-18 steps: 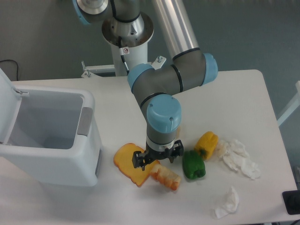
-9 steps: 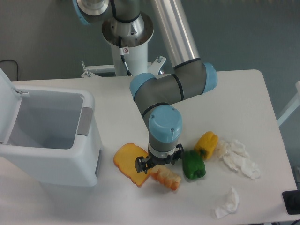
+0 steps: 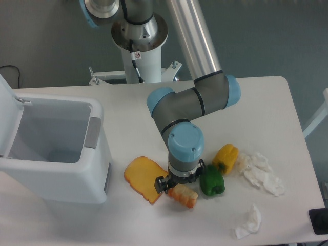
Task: Pick up the square bread
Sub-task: 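Shift the gripper over to the small bread roll beside the toast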
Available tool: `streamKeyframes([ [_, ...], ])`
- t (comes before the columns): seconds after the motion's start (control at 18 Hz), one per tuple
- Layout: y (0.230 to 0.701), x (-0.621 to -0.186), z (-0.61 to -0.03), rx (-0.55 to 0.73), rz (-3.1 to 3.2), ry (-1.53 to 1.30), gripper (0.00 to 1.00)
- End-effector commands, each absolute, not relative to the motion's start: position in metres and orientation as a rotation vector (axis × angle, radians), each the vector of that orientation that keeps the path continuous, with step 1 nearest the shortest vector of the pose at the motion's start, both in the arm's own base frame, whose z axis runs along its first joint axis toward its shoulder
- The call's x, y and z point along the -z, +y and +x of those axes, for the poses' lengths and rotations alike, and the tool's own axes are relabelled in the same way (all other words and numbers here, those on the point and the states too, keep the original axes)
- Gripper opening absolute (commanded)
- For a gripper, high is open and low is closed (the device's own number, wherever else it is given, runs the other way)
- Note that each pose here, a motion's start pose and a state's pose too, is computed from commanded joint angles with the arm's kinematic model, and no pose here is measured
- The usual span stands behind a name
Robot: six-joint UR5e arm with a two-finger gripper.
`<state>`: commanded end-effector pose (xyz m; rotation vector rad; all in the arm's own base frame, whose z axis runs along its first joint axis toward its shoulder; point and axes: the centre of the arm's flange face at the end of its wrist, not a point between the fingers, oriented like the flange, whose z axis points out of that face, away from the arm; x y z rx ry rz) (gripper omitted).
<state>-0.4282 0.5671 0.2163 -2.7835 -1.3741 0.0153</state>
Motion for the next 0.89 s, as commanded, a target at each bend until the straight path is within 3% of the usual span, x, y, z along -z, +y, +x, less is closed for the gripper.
streamKeyframes([
  [0.56,0.5679,-0.2155,-0.4272,-0.045,-2.788,-1.377,0.99],
  [0.72,0.5672,-0.2136,-0.4264,-0.046,-2.786,-1.379,0.80],
  [0.89,0.5676,-0.2150,-0.4264,-0.044,-2.782,-1.374,0.70],
])
